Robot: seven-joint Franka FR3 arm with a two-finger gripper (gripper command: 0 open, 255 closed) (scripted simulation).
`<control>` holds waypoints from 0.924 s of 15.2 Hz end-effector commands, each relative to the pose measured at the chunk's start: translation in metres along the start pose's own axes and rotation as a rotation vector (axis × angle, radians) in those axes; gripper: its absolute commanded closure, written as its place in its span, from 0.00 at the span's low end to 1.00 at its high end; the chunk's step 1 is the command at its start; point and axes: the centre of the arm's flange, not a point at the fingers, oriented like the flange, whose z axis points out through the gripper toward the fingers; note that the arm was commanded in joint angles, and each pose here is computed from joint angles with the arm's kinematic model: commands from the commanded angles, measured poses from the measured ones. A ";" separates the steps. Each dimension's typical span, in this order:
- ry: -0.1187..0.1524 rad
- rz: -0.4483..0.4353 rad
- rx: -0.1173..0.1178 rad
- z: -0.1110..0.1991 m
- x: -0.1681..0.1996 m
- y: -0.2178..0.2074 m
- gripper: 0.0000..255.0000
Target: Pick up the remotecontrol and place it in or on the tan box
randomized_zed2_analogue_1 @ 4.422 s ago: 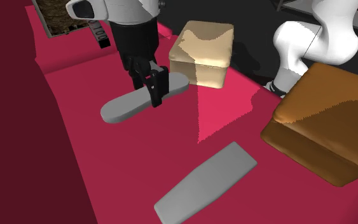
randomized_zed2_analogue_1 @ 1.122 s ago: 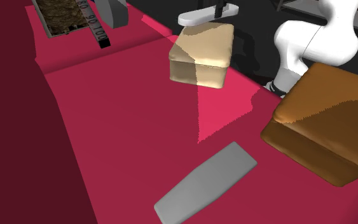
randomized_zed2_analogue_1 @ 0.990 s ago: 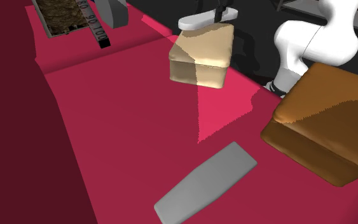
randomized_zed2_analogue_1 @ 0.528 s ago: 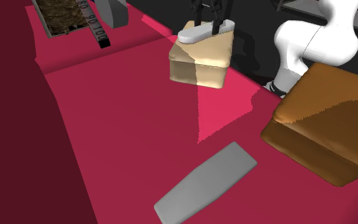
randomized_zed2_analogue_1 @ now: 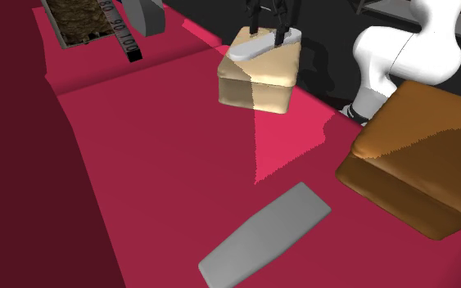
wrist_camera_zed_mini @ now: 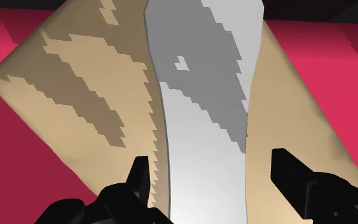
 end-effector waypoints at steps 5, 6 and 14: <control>0.000 0.000 0.000 0.000 0.000 0.000 0.00; 0.000 0.000 0.000 -0.013 0.000 0.000 0.00; 0.000 0.000 0.000 -0.050 0.000 0.000 0.00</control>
